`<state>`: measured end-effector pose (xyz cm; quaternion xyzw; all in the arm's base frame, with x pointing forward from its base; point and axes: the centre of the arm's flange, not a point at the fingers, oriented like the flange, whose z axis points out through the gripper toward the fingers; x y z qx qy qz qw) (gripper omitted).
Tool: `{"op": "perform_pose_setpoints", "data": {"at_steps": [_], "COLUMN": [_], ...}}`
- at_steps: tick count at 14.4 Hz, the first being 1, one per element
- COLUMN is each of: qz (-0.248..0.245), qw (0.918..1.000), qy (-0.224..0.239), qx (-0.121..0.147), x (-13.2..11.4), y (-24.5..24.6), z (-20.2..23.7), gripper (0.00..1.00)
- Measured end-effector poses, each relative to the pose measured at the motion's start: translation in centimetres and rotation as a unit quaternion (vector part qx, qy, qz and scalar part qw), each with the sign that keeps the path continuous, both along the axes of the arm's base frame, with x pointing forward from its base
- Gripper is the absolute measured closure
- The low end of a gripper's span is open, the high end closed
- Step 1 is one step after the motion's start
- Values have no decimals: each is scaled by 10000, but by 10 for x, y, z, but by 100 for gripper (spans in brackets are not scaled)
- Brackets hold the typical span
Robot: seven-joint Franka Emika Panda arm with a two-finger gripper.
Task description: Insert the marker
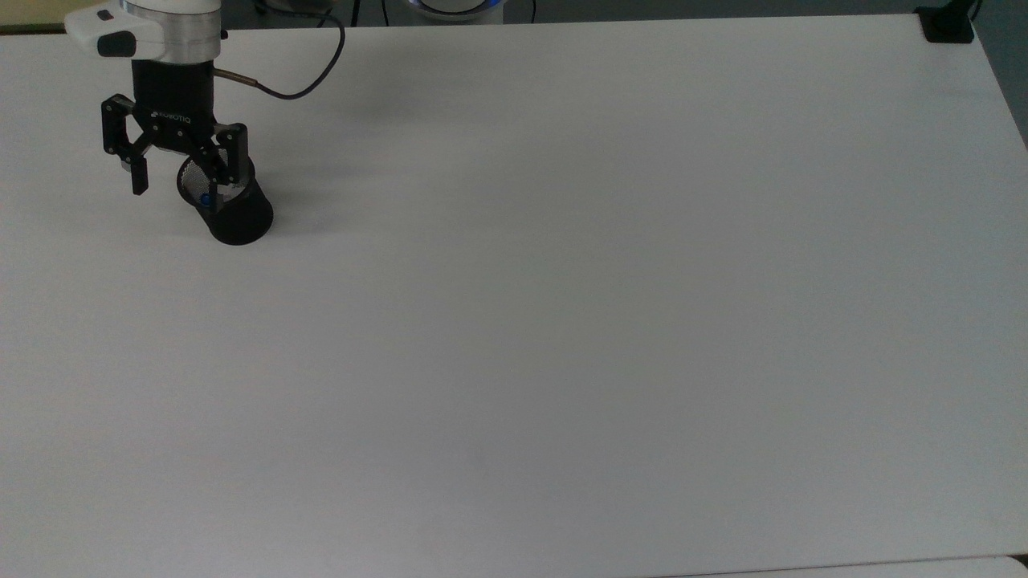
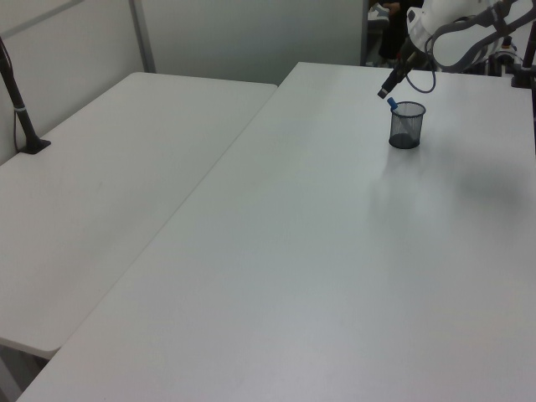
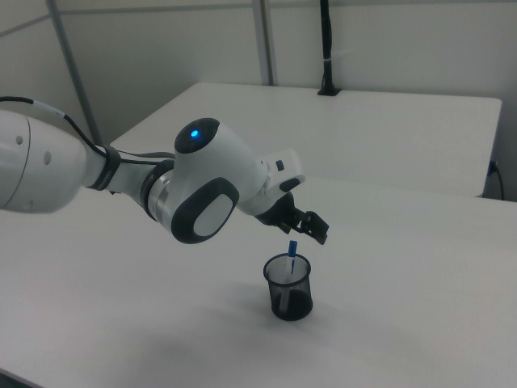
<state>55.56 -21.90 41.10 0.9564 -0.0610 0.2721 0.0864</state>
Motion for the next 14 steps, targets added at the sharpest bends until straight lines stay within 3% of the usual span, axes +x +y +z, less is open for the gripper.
{"op": "perform_pose_setpoints", "data": {"at_steps": [3, 5, 9, 14], "qz": [27, 30, 153, 262], "qw": [9993, 9960, 9813, 9585], "qy": [334, 806, 1743, 2644], "qx": [145, 378, 799, 1034], "x": [-1, -1, 11, 12], "y": [4, 12, 54, 141], "z": [-1, 13, 79, 124], "gripper": [6, 0, 0, 0]}}
